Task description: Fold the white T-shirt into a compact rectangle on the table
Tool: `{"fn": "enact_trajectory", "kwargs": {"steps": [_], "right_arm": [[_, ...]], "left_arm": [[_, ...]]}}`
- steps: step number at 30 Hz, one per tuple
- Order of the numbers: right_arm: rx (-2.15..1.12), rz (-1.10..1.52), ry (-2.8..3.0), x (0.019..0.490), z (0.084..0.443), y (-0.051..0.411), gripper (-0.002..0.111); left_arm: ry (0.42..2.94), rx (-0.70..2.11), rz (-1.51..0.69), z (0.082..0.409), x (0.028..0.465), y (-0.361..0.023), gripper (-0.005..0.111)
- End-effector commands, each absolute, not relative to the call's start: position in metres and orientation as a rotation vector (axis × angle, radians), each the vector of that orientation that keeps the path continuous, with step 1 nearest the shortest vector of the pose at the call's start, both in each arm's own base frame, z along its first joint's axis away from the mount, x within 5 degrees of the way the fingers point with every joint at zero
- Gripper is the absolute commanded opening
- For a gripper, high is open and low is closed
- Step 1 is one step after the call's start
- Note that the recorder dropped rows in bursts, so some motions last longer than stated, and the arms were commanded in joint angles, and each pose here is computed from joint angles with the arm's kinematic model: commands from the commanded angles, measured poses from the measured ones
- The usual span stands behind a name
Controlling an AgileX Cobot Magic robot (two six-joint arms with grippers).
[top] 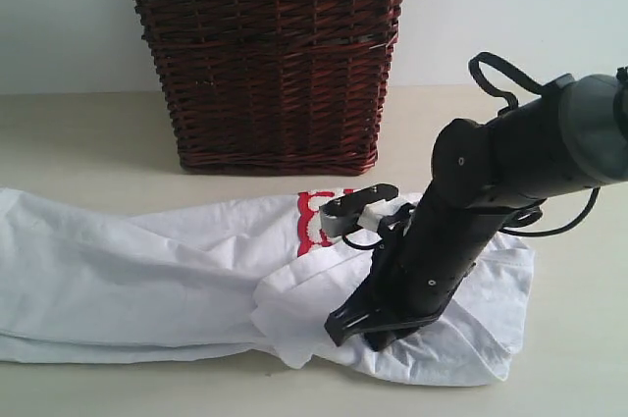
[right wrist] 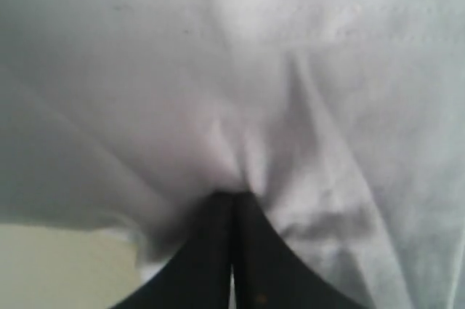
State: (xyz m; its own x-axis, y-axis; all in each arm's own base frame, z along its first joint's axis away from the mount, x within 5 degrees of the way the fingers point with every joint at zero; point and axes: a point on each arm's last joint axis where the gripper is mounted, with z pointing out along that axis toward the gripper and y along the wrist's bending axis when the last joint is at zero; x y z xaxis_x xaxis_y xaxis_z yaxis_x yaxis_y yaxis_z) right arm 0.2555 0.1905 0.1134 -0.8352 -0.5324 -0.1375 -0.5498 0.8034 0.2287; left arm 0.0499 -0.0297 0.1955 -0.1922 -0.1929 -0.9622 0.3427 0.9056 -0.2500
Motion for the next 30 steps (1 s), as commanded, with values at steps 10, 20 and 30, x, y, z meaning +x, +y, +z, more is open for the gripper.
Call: {"fn": "enact_trajectory", "kwargs": {"steps": [10, 20, 30], "right_arm": [[-0.781, -0.254, 3.034, 0.262, 0.094, 0.153, 0.000], [-0.266, -0.140, 2.860, 0.290, 0.182, 0.074, 0.031], [-0.116, 0.141, 2.931, 0.307, 0.148, 0.053, 0.065]], "left_arm": [[1.692, 0.117, -0.484, 0.196, 0.049, -0.030, 0.000], [1.692, 0.117, -0.484, 0.196, 0.049, -0.030, 0.000], [1.692, 0.117, -0.484, 0.196, 0.049, -0.030, 0.000]]}}
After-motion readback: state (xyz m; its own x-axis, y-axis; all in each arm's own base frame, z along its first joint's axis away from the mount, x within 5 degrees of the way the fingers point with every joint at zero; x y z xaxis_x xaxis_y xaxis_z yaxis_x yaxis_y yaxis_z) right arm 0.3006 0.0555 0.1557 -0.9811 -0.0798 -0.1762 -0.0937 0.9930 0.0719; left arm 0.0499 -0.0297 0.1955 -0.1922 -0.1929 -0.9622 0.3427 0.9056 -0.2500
